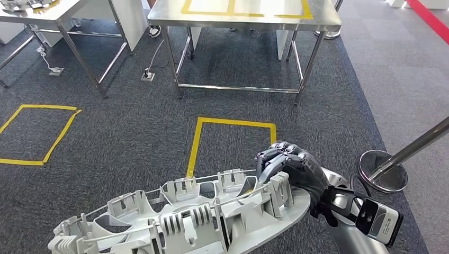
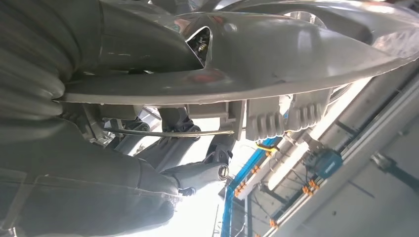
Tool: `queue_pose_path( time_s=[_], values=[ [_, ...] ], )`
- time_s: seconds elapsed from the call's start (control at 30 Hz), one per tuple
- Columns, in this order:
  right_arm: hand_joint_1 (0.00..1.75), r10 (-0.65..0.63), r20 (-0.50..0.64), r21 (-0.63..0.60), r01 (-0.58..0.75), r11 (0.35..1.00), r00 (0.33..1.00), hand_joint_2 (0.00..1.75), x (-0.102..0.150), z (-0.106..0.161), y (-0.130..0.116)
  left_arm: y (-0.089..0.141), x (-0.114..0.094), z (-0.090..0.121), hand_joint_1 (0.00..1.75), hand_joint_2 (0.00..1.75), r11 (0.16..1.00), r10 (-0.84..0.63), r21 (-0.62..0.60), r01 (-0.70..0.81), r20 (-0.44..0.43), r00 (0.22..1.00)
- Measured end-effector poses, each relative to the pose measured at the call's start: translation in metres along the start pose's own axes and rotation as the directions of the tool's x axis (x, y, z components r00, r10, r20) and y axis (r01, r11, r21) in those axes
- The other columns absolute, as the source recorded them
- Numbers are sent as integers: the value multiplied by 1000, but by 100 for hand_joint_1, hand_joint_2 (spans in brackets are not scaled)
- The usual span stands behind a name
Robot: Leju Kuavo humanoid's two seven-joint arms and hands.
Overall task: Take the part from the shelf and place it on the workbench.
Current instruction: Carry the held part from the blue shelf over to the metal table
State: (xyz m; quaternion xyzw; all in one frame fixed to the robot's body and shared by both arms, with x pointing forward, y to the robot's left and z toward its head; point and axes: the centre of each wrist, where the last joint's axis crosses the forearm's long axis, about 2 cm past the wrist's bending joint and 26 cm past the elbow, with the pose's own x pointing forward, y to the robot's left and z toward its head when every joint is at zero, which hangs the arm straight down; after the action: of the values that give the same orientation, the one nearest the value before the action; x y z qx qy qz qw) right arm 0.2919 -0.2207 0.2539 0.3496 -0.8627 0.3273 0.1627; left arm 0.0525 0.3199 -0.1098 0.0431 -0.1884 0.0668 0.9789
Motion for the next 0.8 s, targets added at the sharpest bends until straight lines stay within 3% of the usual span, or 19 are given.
queue_pose_path(
  time_s=[0.8],
  values=[
    [175, -36, 80, -19, 37, 999, 996, 175, 3, -14, 6, 4, 1, 0, 0, 175, 1000, -22, 6, 22, 1, 1000]
  ],
)
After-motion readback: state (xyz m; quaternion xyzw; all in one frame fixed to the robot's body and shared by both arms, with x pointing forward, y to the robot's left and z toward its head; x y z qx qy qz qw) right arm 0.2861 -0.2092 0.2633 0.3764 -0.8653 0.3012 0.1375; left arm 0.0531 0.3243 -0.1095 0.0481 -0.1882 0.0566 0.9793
